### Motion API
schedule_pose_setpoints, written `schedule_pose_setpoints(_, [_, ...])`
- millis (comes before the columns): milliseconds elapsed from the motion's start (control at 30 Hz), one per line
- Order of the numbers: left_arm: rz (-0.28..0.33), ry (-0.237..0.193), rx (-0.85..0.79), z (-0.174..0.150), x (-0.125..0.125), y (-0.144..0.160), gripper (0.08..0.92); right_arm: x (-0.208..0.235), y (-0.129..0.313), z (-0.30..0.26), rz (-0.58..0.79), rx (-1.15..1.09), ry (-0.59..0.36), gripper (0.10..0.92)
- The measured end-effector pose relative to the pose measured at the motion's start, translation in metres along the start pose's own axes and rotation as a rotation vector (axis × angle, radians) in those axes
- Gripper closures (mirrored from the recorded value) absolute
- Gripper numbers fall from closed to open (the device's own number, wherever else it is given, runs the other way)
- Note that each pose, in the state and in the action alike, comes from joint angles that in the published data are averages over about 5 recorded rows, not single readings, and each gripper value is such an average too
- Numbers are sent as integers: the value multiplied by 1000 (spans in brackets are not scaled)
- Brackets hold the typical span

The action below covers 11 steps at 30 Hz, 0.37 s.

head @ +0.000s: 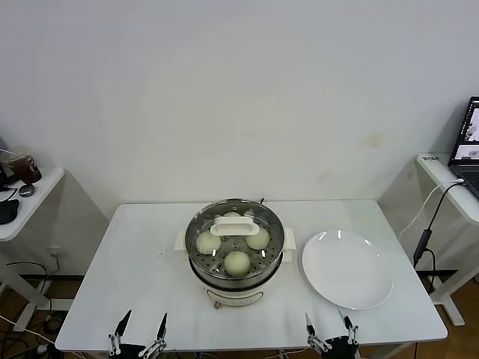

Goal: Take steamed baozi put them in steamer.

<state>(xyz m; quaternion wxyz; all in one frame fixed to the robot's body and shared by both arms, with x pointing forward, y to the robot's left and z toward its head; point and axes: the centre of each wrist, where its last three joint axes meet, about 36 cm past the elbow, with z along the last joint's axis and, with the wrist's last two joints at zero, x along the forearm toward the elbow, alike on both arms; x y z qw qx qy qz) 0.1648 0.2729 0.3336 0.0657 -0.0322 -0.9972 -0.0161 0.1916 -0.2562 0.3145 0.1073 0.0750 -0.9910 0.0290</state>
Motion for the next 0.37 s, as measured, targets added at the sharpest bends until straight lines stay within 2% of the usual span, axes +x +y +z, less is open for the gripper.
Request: schedule_pose_setpoints(367, [-33,9,22,12,12,9,177,10,4,0,-15,3,17,200])
